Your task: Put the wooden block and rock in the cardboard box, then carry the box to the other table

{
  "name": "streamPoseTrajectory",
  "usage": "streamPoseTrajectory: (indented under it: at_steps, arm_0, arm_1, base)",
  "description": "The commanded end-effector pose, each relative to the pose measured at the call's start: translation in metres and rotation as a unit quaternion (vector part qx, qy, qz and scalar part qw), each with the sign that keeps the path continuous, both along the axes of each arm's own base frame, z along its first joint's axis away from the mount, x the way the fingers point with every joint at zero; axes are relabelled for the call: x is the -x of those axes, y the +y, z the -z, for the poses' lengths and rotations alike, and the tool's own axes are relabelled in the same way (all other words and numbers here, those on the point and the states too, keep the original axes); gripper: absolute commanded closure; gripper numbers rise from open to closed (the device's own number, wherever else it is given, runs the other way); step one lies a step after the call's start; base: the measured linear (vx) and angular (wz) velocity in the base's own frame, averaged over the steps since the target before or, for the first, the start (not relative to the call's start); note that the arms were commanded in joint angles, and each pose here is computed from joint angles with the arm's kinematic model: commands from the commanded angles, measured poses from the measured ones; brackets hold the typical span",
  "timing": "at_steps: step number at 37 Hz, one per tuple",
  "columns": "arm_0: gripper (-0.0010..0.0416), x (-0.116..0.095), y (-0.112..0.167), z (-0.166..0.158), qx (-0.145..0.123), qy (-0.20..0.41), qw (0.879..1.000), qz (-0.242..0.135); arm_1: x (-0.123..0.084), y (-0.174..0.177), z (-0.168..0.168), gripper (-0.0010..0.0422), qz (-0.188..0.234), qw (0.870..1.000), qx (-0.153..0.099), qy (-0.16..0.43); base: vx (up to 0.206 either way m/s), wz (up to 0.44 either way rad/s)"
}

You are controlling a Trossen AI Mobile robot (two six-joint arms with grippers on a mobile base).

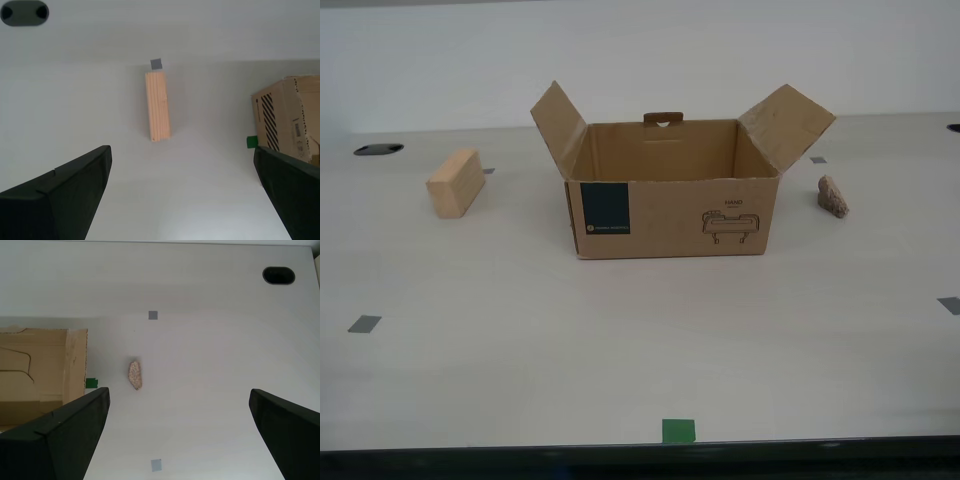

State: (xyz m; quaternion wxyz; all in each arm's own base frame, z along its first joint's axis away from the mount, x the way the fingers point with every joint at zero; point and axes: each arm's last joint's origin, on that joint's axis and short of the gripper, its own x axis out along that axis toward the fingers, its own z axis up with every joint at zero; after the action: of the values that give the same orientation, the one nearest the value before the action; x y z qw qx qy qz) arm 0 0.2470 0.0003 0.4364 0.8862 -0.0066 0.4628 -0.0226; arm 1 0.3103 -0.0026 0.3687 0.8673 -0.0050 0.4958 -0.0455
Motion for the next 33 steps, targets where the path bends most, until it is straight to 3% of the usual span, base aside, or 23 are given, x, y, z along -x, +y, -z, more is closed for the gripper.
streamPoseTrajectory:
  at_steps: [1,19,33]
  arm_0:
    - [0.0017,-0.004,0.000,0.002,-0.001,0.003,1.000,0.000]
    - [0.0016,-0.008,0.001,0.006,-0.012,0.003,1.000,-0.011]
    - [0.0016,-0.027,0.001,0.056,-0.012,0.038,0.999,-0.011]
  arm_1:
    - [-0.010,0.000,0.011,0.0023,0.001,1.000,-0.001,0.017]
    - [-0.050,0.000,0.050,0.0023,0.012,0.999,-0.002,0.035]
    - [-0.076,0.000,0.086,0.0023,0.015,0.998,-0.004,0.064]
  base:
    - [0.000,0.000]
    - [0.000,0.000]
    - [0.000,0.000]
